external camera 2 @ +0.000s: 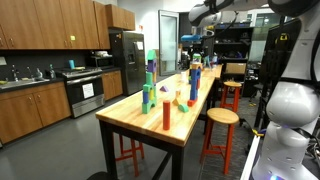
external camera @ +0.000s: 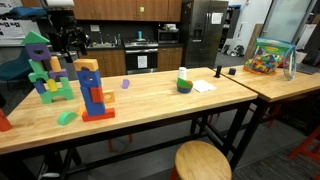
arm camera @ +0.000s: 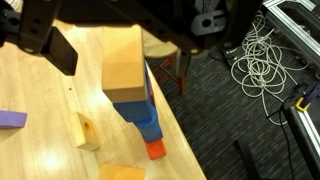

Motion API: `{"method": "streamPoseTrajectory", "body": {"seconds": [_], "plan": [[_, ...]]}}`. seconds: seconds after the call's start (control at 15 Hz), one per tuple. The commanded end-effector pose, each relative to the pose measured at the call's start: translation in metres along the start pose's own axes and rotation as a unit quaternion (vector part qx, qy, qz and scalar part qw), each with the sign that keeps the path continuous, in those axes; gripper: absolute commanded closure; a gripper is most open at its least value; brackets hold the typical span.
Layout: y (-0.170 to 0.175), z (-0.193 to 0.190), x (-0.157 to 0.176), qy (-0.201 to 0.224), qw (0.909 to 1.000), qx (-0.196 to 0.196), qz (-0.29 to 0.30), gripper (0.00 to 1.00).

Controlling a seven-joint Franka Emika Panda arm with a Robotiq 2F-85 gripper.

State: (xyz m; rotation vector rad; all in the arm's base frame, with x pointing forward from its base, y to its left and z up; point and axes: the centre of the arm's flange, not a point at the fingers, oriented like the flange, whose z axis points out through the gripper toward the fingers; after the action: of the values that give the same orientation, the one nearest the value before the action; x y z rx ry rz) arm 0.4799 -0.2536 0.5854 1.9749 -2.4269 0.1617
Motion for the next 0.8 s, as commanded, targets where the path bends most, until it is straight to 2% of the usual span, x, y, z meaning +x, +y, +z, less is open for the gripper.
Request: {"method": "streamPoseTrajectory", "body": {"seconds": [0.0,0.47,0.73], "plan": [[-0.006,-0.003,0.005,-0.009,0.9999,0.009,0.01,0.0],[-0.012,0.008,0.005,-0.018,0.9998,0.0,0.009,0.0],[-0.006,0.01,0.003,-0.01,0.9999,-0.004,0.006,0.0]]}}
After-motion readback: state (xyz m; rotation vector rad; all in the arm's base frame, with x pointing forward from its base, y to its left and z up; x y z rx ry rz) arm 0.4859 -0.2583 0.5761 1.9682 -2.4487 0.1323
